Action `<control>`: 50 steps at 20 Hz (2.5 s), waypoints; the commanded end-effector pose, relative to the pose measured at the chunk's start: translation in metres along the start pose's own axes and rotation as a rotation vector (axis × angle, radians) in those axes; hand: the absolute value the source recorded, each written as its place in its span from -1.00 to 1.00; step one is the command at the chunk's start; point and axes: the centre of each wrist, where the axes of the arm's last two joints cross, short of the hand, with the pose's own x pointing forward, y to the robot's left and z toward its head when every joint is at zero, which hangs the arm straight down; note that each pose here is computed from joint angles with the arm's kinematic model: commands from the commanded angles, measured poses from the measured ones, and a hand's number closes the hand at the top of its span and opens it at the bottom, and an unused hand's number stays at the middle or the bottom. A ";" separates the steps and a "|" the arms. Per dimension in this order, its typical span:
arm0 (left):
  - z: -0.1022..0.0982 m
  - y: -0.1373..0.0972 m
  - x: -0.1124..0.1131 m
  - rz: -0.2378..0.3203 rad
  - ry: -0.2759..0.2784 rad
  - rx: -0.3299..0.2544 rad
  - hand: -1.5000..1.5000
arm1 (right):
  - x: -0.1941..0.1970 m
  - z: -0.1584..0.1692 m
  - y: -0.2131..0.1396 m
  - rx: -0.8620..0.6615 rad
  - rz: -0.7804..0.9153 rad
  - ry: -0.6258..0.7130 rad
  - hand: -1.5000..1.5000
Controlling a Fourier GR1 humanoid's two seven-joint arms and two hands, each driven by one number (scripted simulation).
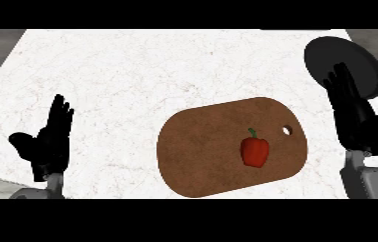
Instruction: Pick the bell pepper from the cutting board and place it in the pan
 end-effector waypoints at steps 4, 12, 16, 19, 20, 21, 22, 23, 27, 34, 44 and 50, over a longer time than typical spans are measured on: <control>-0.022 -0.007 0.039 -0.058 -0.140 -0.128 0.00 | -0.010 0.006 0.044 0.505 -0.005 -0.005 1.00; -0.029 -0.007 0.055 -0.064 -0.155 -0.214 0.00 | -0.001 0.043 -0.030 0.324 0.402 -0.327 -1.00; -0.028 -0.018 0.039 -0.062 -0.153 -0.212 0.00 | 0.035 0.065 -0.057 0.340 0.527 -0.378 -1.00; -0.029 -0.011 0.052 -0.055 -0.150 -0.221 0.00 | 0.091 0.069 -0.064 0.423 0.635 -0.346 -1.00; -0.036 -0.016 0.053 -0.060 -0.165 -0.223 0.00 | 0.101 0.061 -0.072 0.434 0.674 -0.320 -1.00; -0.037 -0.024 0.058 -0.051 -0.161 -0.235 0.00 | 0.105 0.063 -0.061 0.475 0.746 -0.287 -1.00; -0.034 -0.012 0.056 -0.061 -0.159 -0.224 0.00 | 0.115 0.072 -0.069 0.523 0.812 -0.273 -1.00; -0.034 -0.017 0.055 -0.066 -0.159 -0.233 0.00 | 0.131 0.060 -0.070 0.516 0.859 -0.247 -1.00; -0.032 -0.020 0.043 -0.057 -0.160 -0.237 0.00 | 0.179 0.059 -0.054 0.507 0.900 -0.176 -1.00; -0.035 -0.035 0.047 -0.053 -0.168 -0.273 0.00 | 0.206 0.046 -0.010 0.483 0.978 -0.224 -1.00; -0.032 -0.032 0.077 -0.050 -0.179 -0.265 0.00 | 0.182 0.060 0.044 0.675 0.830 -0.190 -1.00; -0.049 -0.026 0.069 -0.049 -0.172 -0.263 0.00 | 0.178 0.053 0.059 0.647 0.923 -0.063 -1.00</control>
